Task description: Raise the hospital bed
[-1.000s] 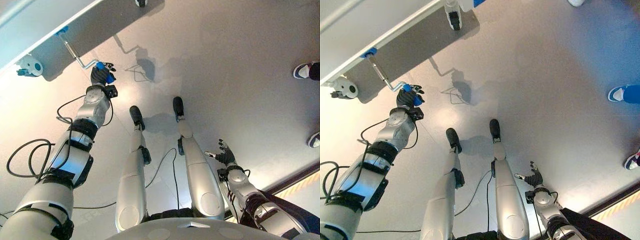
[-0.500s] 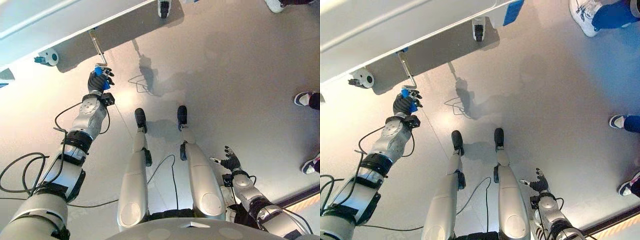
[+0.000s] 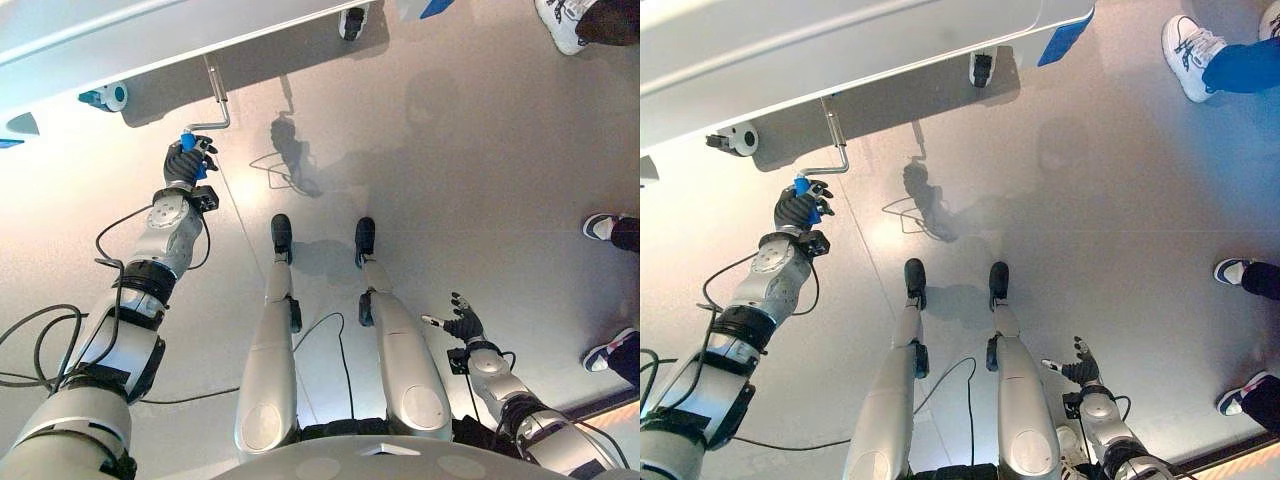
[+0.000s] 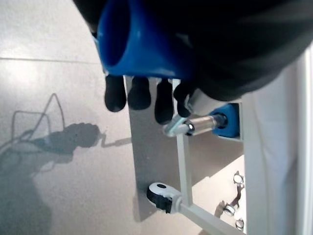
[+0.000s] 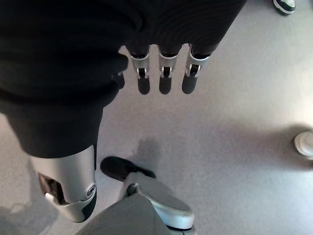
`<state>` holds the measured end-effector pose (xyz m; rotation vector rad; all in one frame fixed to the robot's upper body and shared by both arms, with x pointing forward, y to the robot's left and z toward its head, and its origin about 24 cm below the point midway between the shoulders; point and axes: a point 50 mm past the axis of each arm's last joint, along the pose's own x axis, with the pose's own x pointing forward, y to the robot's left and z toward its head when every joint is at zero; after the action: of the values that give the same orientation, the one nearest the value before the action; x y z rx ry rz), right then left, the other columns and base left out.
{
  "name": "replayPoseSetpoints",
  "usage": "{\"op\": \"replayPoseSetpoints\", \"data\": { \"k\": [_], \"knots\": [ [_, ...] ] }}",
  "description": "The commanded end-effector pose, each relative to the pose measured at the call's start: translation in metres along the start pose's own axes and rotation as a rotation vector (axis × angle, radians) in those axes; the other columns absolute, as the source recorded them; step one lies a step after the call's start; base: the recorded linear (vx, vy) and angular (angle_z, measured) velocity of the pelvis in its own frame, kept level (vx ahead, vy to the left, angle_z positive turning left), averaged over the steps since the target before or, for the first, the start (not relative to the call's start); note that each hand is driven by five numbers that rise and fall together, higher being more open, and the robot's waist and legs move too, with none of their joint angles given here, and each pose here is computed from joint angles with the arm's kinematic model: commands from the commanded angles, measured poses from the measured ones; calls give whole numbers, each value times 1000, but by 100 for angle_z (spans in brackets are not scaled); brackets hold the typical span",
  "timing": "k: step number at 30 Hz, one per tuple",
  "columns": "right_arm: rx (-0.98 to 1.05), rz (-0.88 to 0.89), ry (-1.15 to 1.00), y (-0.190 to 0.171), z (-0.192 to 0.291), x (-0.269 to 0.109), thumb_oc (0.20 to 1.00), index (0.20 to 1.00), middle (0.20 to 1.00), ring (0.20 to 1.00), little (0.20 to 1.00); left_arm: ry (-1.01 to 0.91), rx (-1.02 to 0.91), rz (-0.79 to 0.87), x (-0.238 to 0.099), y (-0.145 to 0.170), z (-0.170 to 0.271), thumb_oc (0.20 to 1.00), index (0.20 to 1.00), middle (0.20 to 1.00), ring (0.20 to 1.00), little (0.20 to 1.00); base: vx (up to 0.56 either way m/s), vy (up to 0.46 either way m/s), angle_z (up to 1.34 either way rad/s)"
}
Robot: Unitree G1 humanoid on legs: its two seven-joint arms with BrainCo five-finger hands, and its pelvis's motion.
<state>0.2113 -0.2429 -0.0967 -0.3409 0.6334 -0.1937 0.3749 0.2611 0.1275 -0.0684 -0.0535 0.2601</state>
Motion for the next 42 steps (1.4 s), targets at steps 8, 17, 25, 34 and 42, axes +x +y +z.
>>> {"op": "replayPoseSetpoints", "data": {
  "k": [8,17,25,34,42],
  "knots": [
    [-5,-2,28,-4,-13,-7,1000,1000,1000,1000,1000,-72,176,320,14,83,57,200,200,200,200,200,13,36,1],
    [10,10,-18,1,-6,-8,1000,1000,1000,1000,1000,-55,234,338,19,77,64,200,200,200,200,200,11,7,0],
    [1,27,-113,5,11,-9,1000,1000,1000,1000,1000,-63,259,328,24,63,69,200,200,200,200,200,10,11,-11],
    [7,42,-197,9,23,-14,1000,1000,1000,1000,1000,-86,272,320,30,45,79,200,200,200,200,200,-4,-15,-13],
    [-1,44,-210,8,23,-16,1000,1000,1000,1000,1000,-127,259,304,34,32,91,200,200,200,200,200,-10,-12,-14]
  ]
}}
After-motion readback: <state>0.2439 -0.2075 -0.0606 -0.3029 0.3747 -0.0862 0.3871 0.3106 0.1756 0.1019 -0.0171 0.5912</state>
